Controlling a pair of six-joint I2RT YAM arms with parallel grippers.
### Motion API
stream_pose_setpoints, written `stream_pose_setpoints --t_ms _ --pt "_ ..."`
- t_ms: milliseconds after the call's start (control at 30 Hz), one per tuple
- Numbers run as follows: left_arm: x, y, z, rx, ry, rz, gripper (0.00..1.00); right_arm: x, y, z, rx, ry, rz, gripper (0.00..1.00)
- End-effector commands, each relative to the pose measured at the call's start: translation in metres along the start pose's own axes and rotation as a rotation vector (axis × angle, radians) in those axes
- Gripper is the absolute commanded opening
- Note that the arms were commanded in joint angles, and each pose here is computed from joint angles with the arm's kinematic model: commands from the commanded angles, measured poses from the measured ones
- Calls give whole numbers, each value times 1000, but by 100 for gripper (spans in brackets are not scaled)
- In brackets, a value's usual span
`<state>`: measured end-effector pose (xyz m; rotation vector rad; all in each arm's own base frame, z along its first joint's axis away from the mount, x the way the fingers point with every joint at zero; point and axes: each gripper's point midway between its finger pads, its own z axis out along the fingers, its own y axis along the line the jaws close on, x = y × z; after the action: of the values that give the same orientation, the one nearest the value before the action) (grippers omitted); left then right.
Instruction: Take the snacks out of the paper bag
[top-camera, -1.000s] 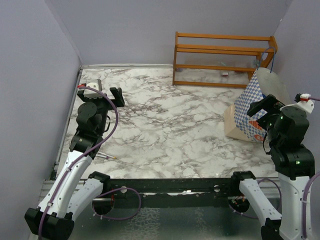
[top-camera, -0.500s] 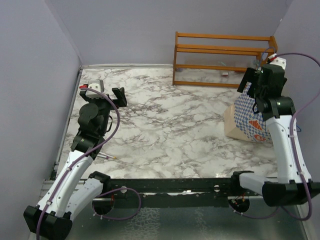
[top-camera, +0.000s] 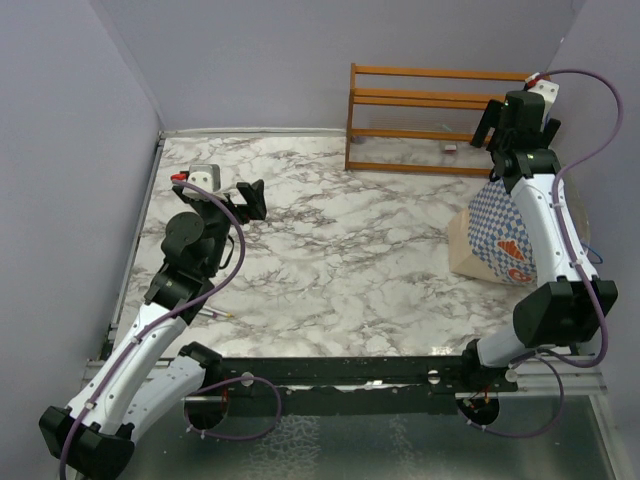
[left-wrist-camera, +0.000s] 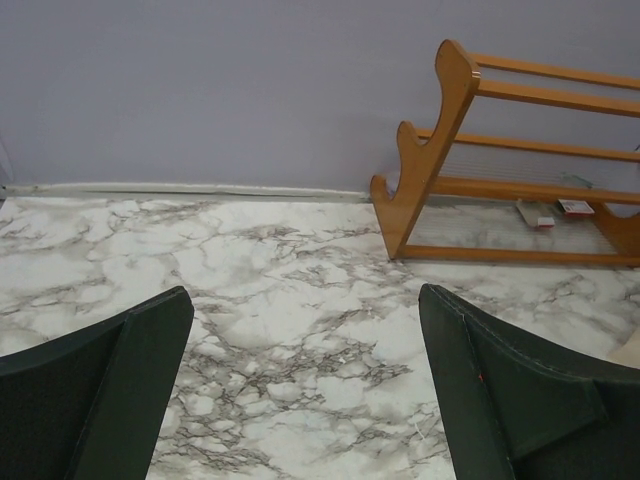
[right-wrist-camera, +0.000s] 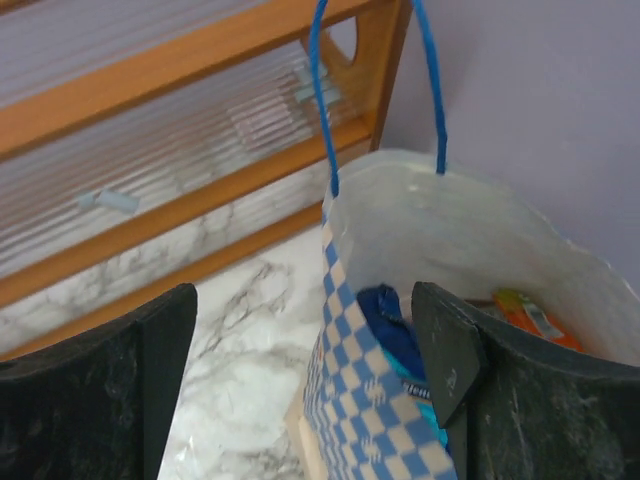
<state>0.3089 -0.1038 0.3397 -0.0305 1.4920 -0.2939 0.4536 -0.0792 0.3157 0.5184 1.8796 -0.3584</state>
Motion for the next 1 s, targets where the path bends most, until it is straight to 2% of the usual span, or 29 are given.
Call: stream_pose_setpoints --t_ms 0,167,300,467,567,967 --pt "-10 -2 -3 -2 -38 -8 99 -41 -8 30 35 -140 74 85" --pt "-10 -7 -4 18 -36 -9 99 -43 -9 71 9 -118 135 73" --pt "-10 -8 -4 21 -35 -11 99 -49 3 89 -45 -130 117 69" --pt "-7 -7 -2 16 -27 -8 99 -44 1 105 -15 -147 94 64" --pt "-5 -7 -1 12 -22 -7 99 -42 6 111 -35 -159 60 54" --pt "2 -15 3 53 1 -6 99 -31 2 119 -50 -192 13 45"
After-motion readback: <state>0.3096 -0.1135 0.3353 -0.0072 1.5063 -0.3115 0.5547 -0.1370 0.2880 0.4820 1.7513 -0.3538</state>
